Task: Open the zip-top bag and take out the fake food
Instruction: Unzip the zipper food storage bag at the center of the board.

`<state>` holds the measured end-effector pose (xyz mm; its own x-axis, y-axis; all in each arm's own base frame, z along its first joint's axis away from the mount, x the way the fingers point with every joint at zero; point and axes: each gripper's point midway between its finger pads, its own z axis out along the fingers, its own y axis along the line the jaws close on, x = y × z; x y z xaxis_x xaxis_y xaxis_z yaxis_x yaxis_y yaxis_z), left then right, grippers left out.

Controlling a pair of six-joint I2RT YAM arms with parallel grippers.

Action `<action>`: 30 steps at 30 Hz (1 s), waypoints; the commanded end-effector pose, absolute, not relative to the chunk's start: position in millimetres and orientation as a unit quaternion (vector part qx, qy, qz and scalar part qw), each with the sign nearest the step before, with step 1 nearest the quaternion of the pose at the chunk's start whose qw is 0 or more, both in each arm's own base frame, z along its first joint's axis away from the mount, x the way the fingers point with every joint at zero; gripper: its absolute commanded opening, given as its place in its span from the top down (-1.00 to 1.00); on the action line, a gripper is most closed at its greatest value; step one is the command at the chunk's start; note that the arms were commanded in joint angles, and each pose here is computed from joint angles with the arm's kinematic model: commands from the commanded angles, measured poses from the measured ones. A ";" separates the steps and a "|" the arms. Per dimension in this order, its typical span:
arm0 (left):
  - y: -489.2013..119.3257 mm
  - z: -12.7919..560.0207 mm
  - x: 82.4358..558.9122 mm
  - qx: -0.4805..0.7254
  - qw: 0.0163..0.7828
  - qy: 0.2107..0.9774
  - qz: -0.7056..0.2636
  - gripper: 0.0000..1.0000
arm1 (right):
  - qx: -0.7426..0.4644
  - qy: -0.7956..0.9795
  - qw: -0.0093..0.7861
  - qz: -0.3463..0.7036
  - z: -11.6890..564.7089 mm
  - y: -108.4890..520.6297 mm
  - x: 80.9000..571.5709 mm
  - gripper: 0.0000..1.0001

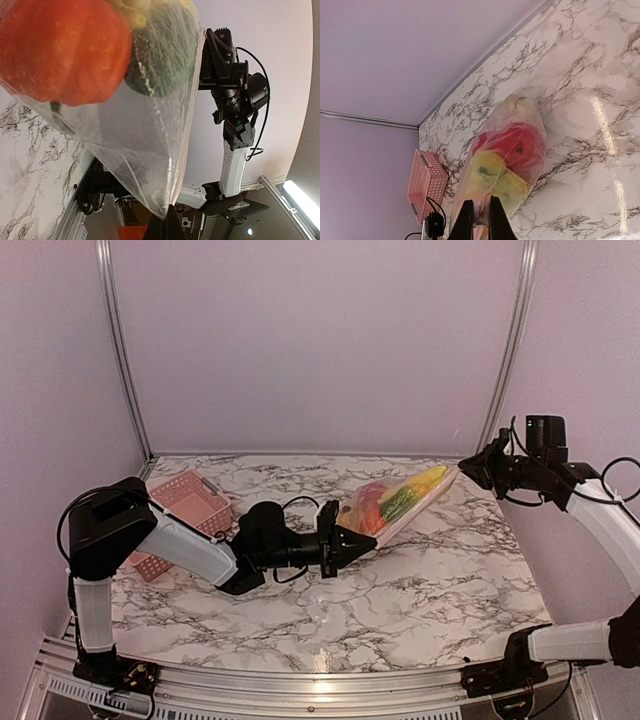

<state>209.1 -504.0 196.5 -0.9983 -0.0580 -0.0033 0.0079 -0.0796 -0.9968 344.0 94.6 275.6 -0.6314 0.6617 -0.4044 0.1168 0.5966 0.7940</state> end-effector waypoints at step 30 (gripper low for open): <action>-471.8 304.6 250.7 0.200 0.300 0.812 -0.459 -0.13 | 0.095 0.796 0.424 0.421 376.8 137.1 373.0 1.00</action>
<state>232.7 -498.9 306.8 -0.8367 -0.0213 -0.5472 0.5192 0.2872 -0.8050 379.5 127.0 359.9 -0.6183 0.5438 -0.5674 -0.1476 0.6287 0.7635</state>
